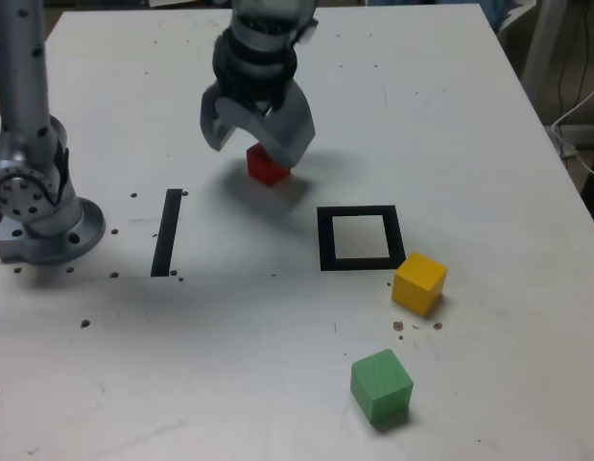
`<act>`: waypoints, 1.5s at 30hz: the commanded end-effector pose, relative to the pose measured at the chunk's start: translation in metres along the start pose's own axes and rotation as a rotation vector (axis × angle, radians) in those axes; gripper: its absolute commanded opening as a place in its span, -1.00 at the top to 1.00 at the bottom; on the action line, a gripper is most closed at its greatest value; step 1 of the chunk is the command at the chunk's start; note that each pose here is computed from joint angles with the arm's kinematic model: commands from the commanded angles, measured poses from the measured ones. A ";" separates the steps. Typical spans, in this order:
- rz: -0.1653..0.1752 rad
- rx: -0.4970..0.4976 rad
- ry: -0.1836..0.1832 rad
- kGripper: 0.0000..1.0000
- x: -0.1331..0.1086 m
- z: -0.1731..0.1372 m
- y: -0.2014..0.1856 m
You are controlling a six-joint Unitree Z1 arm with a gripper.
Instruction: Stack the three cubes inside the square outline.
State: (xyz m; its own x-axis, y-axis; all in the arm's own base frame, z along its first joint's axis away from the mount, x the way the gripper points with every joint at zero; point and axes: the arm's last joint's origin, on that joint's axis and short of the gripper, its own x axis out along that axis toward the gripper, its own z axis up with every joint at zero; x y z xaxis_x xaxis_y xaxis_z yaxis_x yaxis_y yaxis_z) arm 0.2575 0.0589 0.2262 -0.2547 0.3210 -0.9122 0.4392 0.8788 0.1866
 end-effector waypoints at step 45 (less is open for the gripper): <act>-0.034 0.033 -0.076 0.80 0.010 0.016 0.012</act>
State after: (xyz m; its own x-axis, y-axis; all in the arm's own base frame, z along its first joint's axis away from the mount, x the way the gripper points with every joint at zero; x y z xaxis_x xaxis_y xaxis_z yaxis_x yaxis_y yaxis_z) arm 0.2734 0.0672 0.2123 -0.2066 0.2713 -0.9401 0.4598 0.8750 0.1515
